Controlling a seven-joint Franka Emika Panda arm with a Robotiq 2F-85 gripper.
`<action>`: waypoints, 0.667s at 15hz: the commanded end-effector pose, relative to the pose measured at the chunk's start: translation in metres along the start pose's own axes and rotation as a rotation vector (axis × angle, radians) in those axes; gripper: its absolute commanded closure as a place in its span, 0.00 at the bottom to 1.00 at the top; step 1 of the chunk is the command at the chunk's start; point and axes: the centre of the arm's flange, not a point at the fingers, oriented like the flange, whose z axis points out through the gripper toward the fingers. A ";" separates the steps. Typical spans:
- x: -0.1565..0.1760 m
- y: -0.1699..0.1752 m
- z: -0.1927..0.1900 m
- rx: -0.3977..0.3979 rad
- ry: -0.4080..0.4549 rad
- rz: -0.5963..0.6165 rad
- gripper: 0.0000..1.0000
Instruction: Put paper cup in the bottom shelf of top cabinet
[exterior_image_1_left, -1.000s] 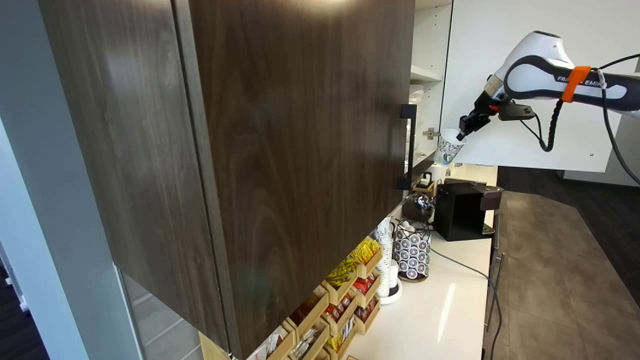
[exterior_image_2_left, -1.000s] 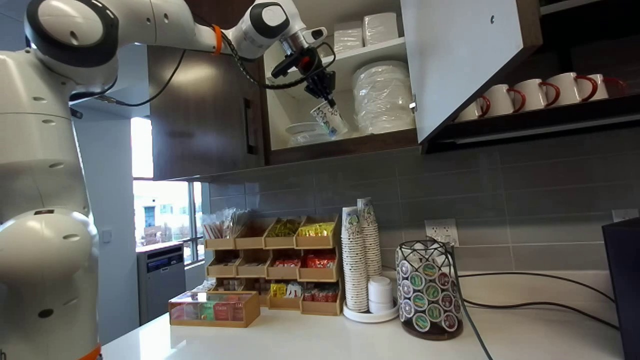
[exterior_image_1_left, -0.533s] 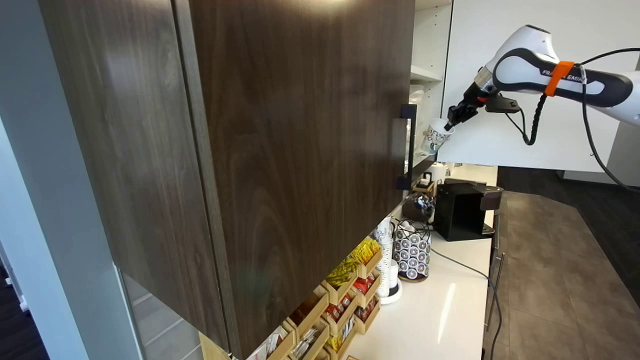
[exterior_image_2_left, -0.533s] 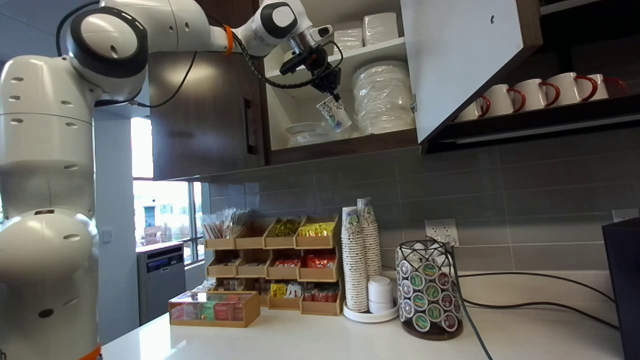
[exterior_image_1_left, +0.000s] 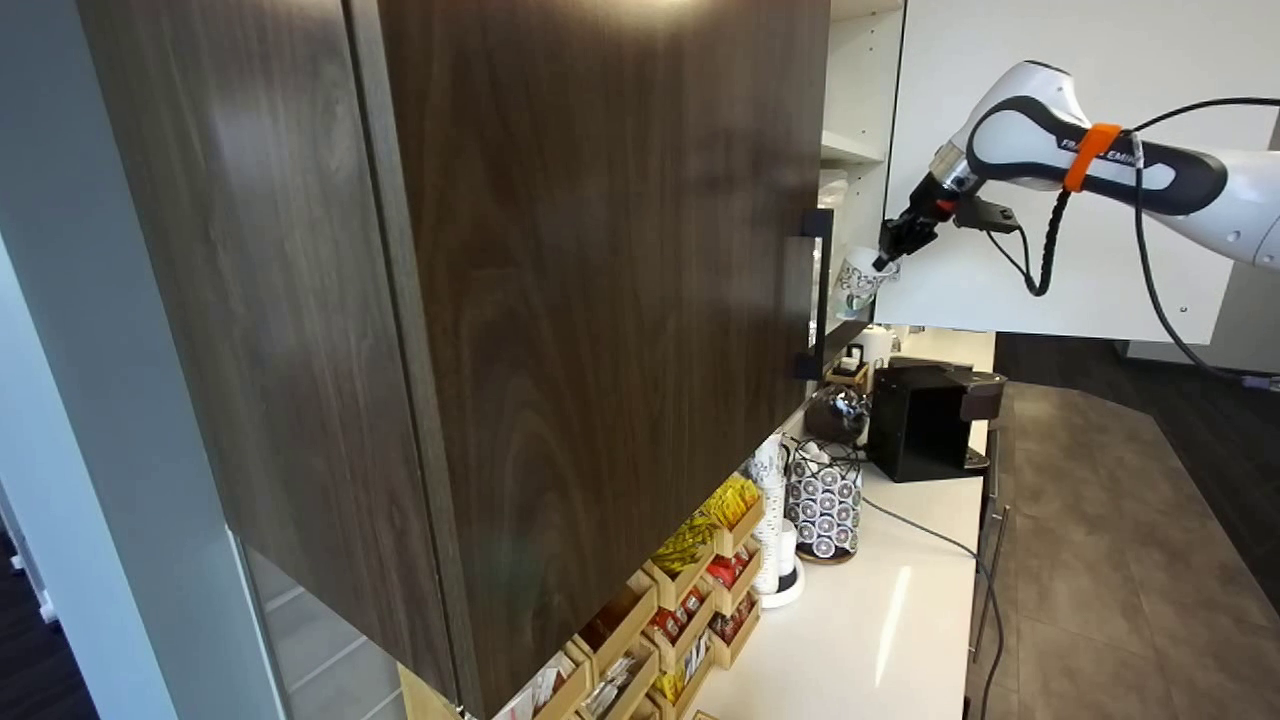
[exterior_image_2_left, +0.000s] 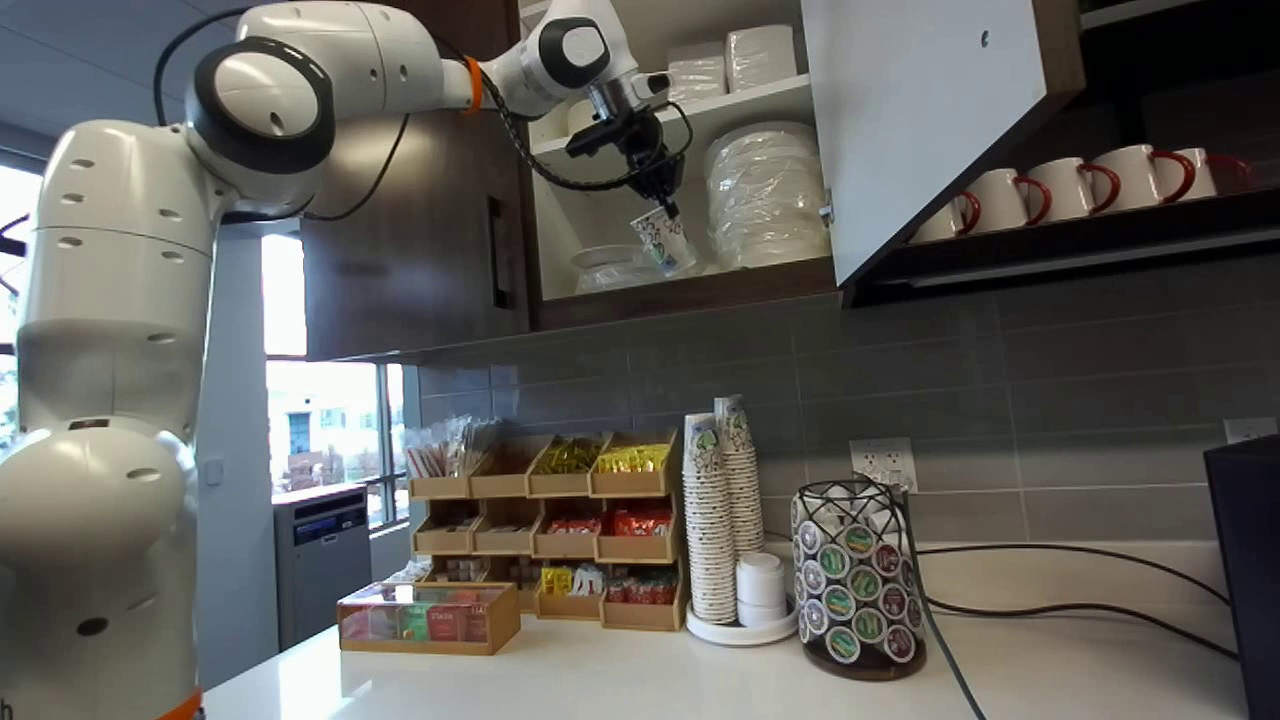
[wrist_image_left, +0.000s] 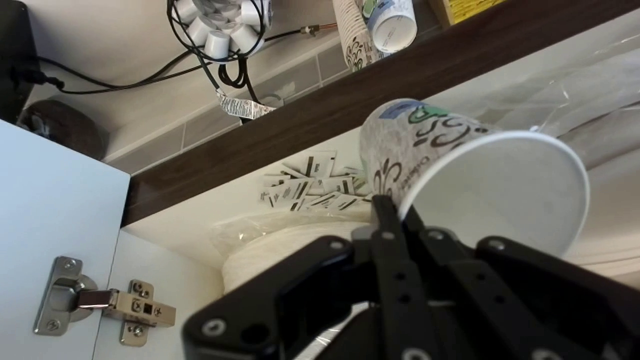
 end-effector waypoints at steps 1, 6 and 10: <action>0.020 0.002 0.005 0.017 -0.022 0.017 0.99; 0.026 0.003 0.012 0.020 -0.020 0.022 0.99; 0.030 0.002 0.014 0.027 -0.029 0.025 0.99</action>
